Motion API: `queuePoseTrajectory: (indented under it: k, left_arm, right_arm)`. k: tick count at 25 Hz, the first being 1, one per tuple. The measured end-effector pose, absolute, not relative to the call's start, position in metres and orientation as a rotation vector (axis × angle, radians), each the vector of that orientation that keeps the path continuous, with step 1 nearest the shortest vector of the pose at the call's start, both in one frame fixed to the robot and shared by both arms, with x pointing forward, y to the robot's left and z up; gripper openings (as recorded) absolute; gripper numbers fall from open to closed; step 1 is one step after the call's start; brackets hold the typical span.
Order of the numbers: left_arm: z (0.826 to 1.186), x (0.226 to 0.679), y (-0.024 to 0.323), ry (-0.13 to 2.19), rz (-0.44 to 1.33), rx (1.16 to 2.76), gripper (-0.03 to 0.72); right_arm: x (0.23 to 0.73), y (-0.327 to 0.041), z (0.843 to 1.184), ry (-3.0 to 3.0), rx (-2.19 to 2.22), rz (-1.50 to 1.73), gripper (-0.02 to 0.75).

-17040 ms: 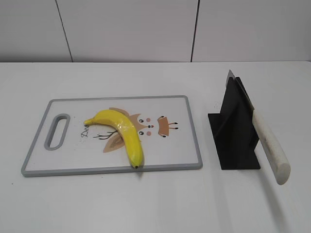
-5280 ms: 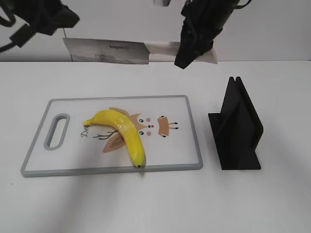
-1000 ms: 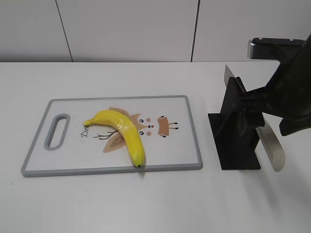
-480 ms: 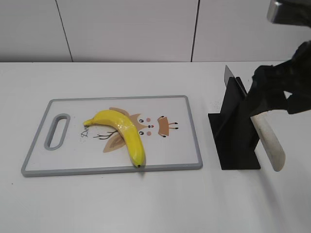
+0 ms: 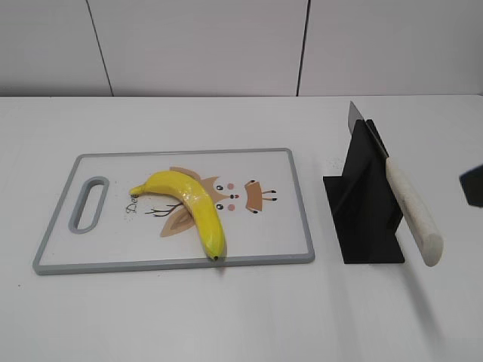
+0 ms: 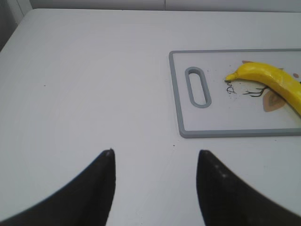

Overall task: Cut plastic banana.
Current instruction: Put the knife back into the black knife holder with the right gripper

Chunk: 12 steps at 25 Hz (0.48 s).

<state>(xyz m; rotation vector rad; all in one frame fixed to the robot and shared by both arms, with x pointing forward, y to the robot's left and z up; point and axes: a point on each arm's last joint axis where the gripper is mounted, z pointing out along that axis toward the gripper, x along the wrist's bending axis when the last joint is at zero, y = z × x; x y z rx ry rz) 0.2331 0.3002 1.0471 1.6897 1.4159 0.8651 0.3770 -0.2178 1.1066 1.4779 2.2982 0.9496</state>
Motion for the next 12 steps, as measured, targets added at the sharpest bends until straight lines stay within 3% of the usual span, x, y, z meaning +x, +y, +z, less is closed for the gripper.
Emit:
queuePoseTrajectory:
  k: [12]
  left_arm:
    - [1.047,0.233,0.300,1.416,0.865,1.690,0.508]
  right_arm:
    - [0.292,-0.265,1.081,2.208,1.268,1.024,0.591]
